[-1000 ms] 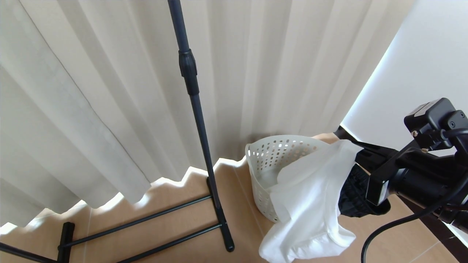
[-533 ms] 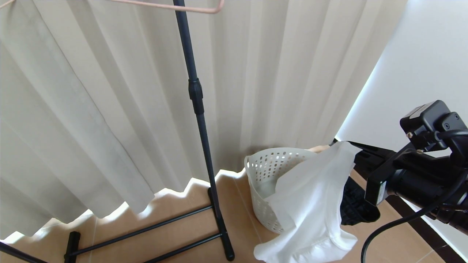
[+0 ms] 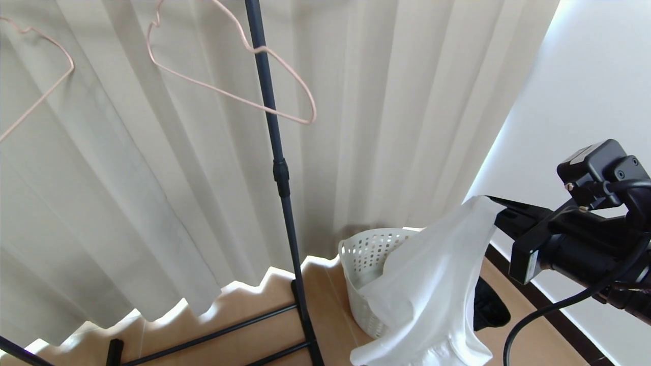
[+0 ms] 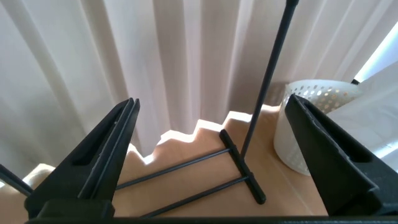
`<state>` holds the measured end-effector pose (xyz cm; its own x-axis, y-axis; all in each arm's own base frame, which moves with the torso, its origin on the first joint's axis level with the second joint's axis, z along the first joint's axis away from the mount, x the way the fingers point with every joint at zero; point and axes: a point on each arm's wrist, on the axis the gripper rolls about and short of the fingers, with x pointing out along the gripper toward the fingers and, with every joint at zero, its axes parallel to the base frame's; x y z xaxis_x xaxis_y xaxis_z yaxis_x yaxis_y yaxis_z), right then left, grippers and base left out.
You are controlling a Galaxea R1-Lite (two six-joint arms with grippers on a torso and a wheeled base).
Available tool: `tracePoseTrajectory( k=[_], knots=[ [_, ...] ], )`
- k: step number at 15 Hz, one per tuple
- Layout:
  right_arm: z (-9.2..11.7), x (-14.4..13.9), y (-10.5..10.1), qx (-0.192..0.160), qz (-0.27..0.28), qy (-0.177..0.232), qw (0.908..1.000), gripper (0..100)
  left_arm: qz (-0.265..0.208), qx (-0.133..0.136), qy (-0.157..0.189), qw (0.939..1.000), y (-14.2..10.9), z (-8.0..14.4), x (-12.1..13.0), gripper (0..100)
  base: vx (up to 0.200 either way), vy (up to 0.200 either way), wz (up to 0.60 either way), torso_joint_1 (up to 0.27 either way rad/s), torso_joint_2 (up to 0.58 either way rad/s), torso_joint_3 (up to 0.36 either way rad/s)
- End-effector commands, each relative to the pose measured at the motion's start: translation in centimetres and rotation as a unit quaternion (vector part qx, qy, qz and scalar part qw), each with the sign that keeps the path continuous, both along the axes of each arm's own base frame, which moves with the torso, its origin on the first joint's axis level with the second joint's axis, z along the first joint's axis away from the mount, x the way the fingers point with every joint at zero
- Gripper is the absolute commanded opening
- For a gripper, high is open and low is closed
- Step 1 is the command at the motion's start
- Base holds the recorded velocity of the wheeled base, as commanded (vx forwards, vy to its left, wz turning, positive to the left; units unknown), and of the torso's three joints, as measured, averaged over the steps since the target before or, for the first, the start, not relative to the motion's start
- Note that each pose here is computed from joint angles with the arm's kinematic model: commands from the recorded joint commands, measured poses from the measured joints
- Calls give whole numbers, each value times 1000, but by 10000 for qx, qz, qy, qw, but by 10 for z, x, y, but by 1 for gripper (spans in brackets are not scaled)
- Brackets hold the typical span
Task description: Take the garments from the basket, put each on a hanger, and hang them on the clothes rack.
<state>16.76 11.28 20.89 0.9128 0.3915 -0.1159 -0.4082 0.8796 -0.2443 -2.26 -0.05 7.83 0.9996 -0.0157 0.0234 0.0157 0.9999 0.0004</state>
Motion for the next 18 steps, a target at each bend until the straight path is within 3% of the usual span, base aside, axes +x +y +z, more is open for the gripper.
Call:
tracePoseTrajectory(
  k=[1, 18],
  knots=[
    [-1, 0, 0, -12, -8, 16, 10000, 0, 2, 0, -6, 10000, 0, 0, 0, 100, 0, 0, 0, 149, -481, -139],
    [-4, -1, -1, -51, -15, 56, 10000, 0, 10, -8, 2, 10000, 0, 0, 0, 100, 0, 0, 0, 204, -528, -242]
  ],
)
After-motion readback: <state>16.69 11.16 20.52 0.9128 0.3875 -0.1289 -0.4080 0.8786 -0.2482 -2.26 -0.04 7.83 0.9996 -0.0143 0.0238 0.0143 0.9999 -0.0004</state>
